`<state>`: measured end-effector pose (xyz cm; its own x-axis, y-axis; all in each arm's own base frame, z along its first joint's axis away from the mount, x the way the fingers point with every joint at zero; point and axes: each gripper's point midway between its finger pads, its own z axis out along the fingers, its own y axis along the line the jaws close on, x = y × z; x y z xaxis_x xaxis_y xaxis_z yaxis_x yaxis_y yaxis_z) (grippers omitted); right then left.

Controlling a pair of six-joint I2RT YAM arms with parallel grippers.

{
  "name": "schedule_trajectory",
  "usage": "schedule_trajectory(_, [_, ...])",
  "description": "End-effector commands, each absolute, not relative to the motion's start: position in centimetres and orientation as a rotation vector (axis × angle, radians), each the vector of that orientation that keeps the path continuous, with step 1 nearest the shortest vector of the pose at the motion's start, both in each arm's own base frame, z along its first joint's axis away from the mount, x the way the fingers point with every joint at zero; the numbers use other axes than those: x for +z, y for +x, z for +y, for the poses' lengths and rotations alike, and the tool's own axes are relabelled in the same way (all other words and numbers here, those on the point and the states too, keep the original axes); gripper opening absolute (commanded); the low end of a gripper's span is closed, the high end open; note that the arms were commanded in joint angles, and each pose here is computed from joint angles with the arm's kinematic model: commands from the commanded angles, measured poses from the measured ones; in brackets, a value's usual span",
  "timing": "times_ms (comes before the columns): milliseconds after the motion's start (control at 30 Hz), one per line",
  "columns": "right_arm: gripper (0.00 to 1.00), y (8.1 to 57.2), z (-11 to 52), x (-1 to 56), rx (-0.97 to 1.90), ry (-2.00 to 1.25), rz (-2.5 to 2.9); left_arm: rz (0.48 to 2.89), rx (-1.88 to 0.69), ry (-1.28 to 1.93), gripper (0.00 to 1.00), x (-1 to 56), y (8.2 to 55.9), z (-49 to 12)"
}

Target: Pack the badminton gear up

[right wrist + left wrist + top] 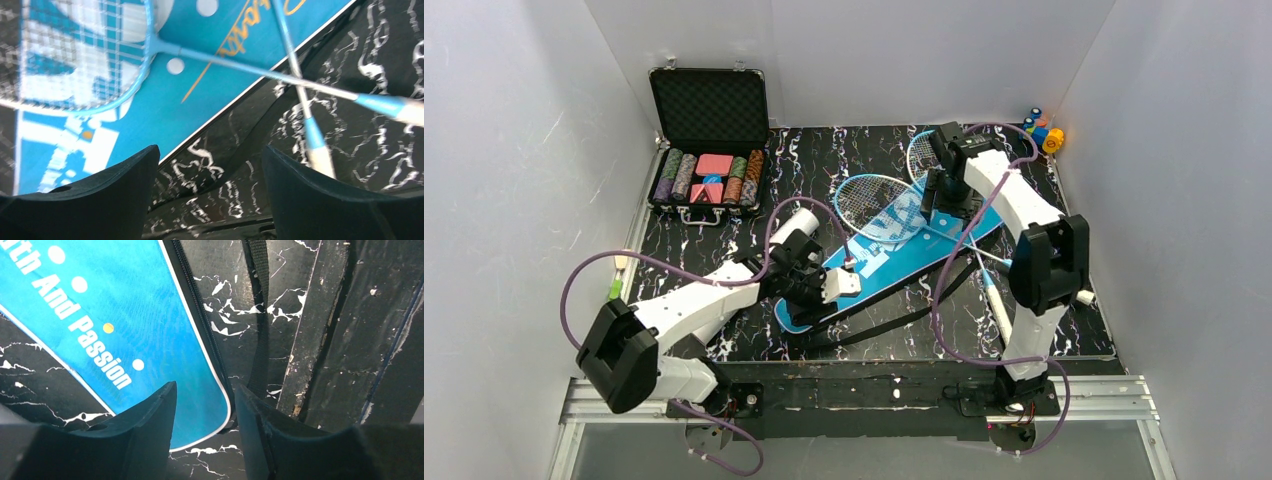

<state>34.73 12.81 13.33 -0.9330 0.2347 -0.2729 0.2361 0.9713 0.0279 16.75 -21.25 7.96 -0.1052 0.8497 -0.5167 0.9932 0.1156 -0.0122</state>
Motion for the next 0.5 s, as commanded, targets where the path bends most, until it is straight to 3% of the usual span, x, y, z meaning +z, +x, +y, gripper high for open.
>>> schedule_trajectory(0, [0.83, 36.1, 9.6, 13.9, -0.293, 0.238, 2.805, 1.940, -0.529, 1.819, 0.46, 8.2, 17.9, -22.9])
schedule_trajectory(267, [0.88, 36.8, 7.0, 12.0, -0.470, 0.146, 2.768, 1.939, -0.514, 1.825, 0.46, 8.0, 19.5, -24.2])
schedule_trajectory(467, [0.89, 38.9, 7.6, 10.9, -0.239, 0.169, 2.771, 1.927, -0.507, 1.806, 0.46, 8.9, 19.7, -24.4])
